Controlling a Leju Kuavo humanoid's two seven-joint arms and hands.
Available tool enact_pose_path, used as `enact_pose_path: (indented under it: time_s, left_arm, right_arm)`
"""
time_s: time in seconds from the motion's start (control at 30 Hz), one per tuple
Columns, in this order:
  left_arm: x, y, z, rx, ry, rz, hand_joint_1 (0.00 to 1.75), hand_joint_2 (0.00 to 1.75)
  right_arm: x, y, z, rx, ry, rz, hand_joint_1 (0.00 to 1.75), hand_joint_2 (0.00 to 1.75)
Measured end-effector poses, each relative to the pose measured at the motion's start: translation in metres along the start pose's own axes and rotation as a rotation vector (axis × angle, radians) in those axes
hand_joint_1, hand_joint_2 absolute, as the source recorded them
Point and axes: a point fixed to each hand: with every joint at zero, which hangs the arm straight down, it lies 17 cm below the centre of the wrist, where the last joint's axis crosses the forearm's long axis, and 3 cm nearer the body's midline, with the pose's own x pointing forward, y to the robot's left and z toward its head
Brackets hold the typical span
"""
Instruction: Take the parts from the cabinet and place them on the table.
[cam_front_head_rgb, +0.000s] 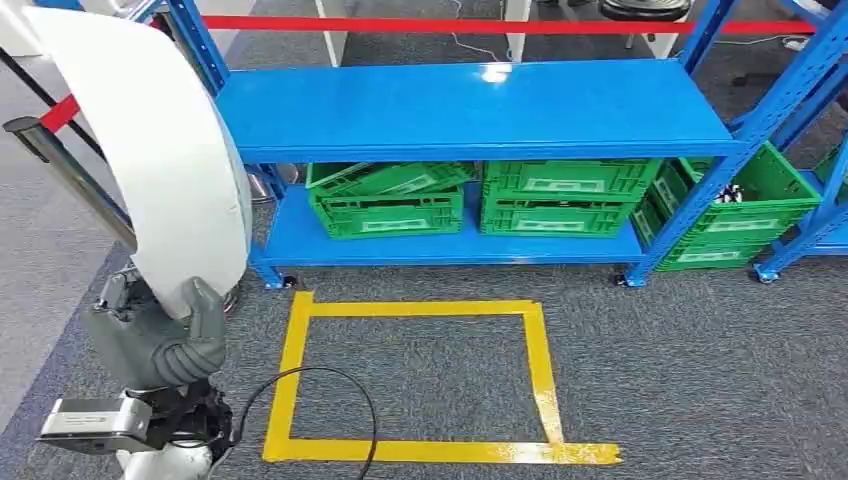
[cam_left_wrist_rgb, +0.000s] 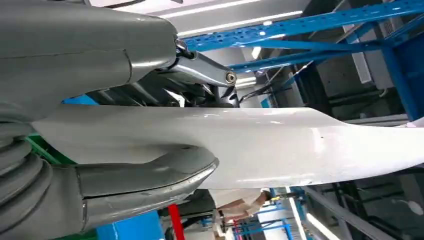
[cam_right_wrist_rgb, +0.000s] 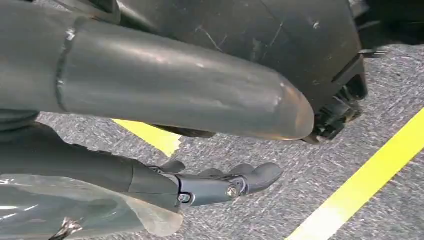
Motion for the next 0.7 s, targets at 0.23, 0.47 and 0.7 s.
enact_pose_path:
  time_s: [0.23, 0.47, 0.7]
  left_arm:
    - [0.0012, 0.0008, 0.0, 0.004, -0.007, -0.002, 1.75, 1.75]
    - [0.001, 0.0012, 0.0009, 0.008, -0.003, -0.003, 1.75, 1.75]
    - [0.001, 0.0023, 0.0012, 0.01, -0.005, -0.007, 1.75, 1.75]
  right_arm:
    - [-0.0002, 0.0017, 0.0002, 0.002, 0.004, -0.001, 0.0, 0.0]
    - [-0.0008, 0.0015, 0.0002, 0.002, 0.006, 0.0, 0.0, 0.0]
    - [-0.001, 0.0011, 0.0001, 0.002, 0.008, 0.001, 0.0, 0.0]
